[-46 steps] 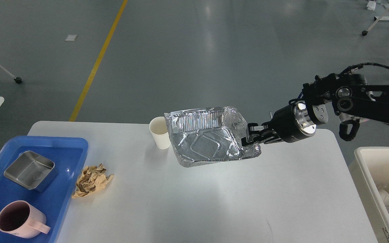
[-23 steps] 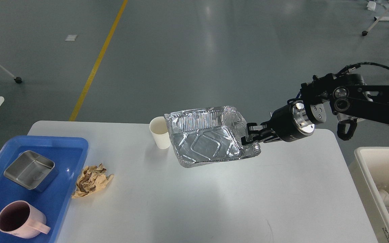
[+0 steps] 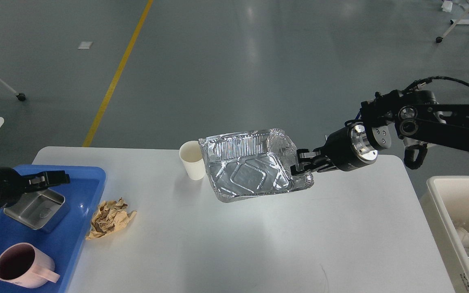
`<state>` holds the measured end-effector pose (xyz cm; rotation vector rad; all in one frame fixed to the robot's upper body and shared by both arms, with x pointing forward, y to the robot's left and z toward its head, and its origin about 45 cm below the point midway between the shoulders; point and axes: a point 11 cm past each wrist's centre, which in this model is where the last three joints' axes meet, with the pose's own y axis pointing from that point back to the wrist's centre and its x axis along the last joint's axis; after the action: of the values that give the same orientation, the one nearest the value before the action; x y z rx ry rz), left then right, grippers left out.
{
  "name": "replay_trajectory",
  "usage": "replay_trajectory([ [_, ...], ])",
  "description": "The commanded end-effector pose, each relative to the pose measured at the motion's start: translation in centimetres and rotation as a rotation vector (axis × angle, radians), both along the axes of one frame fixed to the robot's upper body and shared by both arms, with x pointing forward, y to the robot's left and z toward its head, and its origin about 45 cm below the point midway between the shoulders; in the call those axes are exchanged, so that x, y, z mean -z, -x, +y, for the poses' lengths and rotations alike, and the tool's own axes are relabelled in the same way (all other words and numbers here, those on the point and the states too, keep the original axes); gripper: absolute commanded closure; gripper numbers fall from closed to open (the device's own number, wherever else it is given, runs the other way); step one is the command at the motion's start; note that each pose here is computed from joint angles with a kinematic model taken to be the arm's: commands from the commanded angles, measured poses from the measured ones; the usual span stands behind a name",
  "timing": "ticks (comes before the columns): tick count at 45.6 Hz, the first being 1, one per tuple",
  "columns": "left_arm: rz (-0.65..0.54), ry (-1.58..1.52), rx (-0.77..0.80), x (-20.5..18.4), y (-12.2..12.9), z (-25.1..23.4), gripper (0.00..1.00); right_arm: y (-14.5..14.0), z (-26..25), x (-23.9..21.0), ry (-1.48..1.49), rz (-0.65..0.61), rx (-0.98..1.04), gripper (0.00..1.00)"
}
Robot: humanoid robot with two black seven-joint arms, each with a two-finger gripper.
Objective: Tidy desktop
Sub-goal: 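Reach the left gripper to the white paper cup and grasp it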
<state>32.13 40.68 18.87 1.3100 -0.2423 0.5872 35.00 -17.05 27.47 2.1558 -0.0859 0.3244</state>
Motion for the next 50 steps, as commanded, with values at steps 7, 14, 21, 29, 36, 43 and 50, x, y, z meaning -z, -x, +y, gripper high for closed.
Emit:
replay_trajectory([
  [7, 0.023, -0.024, 0.070, 4.5, -0.6, -4.1, 0.11, 0.0, -0.1, 0.0, 0.001, -0.004, 0.003, 1.00],
  [14, -0.050, 0.005, 0.090, 2.2, -3.1, -5.8, 0.11, 0.0, -0.3, 0.5, 0.009, -0.003, 0.004, 1.00],
  [21, -0.099, 0.048, 0.094, 1.1, -6.1, -8.4, 0.12, 0.1, -0.2, 1.0, 0.015, 0.001, -0.002, 1.00],
  [29, -0.134, 0.132, 0.111, 1.3, -9.8, -14.9, 0.12, 0.2, 0.0, 1.0, 0.014, 0.002, -0.008, 1.00],
  [36, -0.154, 0.118, 0.137, 2.0, -11.8, -19.7, 0.12, 0.2, 0.0, 1.0, 0.014, 0.002, -0.007, 1.00],
  [43, -0.167, 0.096, 0.149, 3.7, -12.4, -23.4, 0.12, 0.2, -0.1, 1.0, 0.014, 0.003, -0.004, 1.00],
  [50, -0.178, 0.091, 0.135, 4.5, -12.2, -23.9, 0.13, 0.1, -0.3, 1.0, 0.015, 0.002, 0.000, 1.00],
])
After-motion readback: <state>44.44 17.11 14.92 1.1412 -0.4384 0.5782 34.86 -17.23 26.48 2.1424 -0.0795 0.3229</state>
